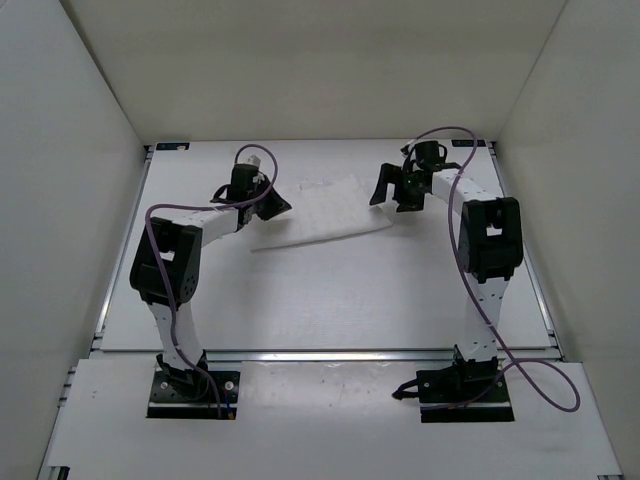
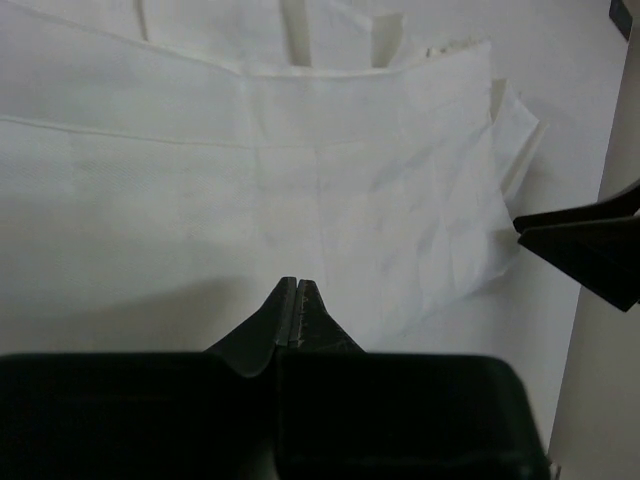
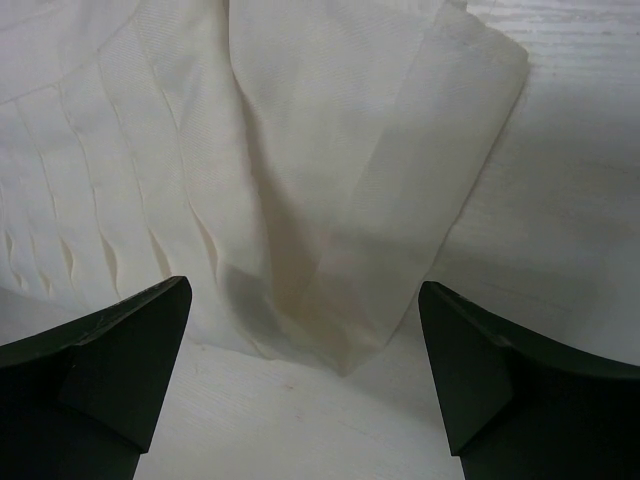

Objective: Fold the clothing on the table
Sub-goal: Fold the skirt

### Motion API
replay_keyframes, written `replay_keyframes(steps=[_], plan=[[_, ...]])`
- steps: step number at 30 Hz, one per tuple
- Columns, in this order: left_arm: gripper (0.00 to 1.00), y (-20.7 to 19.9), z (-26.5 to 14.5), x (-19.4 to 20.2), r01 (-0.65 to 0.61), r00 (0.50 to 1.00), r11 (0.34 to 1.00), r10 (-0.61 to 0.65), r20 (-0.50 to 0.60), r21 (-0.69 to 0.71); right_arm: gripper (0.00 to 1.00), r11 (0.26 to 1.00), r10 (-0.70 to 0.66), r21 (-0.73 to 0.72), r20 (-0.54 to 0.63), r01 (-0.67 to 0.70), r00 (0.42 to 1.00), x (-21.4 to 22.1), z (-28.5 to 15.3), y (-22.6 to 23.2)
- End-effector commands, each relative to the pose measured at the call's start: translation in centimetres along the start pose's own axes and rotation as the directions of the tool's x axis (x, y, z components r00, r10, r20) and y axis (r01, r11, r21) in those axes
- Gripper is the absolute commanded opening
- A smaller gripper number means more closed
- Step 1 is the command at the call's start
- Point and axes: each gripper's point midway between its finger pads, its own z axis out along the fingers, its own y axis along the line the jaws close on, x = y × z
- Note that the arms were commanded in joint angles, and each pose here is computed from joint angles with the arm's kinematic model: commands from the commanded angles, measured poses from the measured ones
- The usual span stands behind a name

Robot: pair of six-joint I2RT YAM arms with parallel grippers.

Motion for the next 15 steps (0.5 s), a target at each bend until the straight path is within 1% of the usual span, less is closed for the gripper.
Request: replay_keyframes(steps=[1, 2, 3, 4, 5, 7, 8, 9, 11, 12, 13, 14, 15], plan=[[0.00, 0.8, -0.2, -3.2, 0.081, 0.992, 0.997, -0.081, 0.096, 0.002, 0.94, 0.999, -0.033, 0.028, 0.027, 0.032, 0.999, -1.7, 0.5, 0.7], [0.00, 1.5, 0.2, -3.0, 0.100, 0.992, 0.995, -0.098, 0.082, -0.015, 0.95, 0.999, -0.033, 0.041, 0.017, 0.033, 0.999, -1.7, 0.7, 0.4], [0.00, 1.5, 0.5, -3.1, 0.094, 0.993, 0.995, -0.093, 0.075, -0.020, 0.93, 0.998, -0.035, 0.048, 0.007, 0.034, 0.999, -1.6, 1.2, 0.2], [0.00, 1.5, 0.6, -3.3, 0.095, 0.993, 0.995, -0.092, 0.068, -0.032, 0.94, 0.998, -0.036, 0.050, 0.004, 0.035, 0.999, -1.6, 1.2, 0.5], [0.00, 2.5, 1.1, -3.2, 0.094, 0.994, 0.994, -0.090, 0.066, -0.064, 0.93, 0.998, -0.026, 0.061, -0.002, 0.026, 1.000, -1.5, 1.4, 0.3], [0.00, 2.2, 1.8, -2.5, 0.066, 0.998, 0.993, -0.064, 0.027, -0.099, 0.91, 0.997, -0.017, 0.076, -0.016, 0.018, 1.000, -1.1, 1.8, -0.1], [0.00, 2.7, 1.8, -1.9, 0.069, 0.998, 0.989, -0.069, 0.005, -0.128, 0.91, 0.996, -0.025, 0.080, -0.021, 0.027, 0.999, -1.1, 1.7, -0.2], [0.00, 2.4, 2.0, -2.0, 0.064, 0.998, 0.990, -0.063, 0.008, -0.127, 0.90, 0.996, -0.020, 0.088, -0.021, 0.022, 1.000, -1.3, 1.7, -0.4], [0.00, 3.2, 2.0, -1.1, 0.071, 0.997, 0.985, -0.073, -0.010, -0.155, 0.89, 0.995, -0.020, 0.096, -0.052, 0.025, 0.998, -0.6, 1.9, -0.6], [0.00, 3.7, 2.1, -1.1, 0.082, 0.996, 0.982, -0.085, -0.007, -0.167, 0.85, 0.994, -0.030, 0.106, -0.050, 0.035, 0.998, -0.7, 1.9, -0.3], [0.00, 4.1, 2.0, -0.7, 0.084, 0.996, 0.980, -0.087, -0.010, -0.182, 0.80, 0.992, -0.031, 0.125, -0.050, 0.037, 0.998, -0.8, 1.8, -0.9], [0.00, 4.4, 1.9, -0.3, 0.085, 0.995, 0.978, -0.091, -0.026, -0.192, 0.79, 0.990, -0.039, 0.132, -0.055, 0.046, 0.998, -0.7, 1.9, -0.7], [0.00, 4.9, 1.8, -0.3, 0.087, 0.995, 0.974, -0.094, -0.024, -0.210, 0.73, 0.991, -0.045, 0.126, -0.072, 0.054, 0.996, -0.1, 2.2, -0.5]])
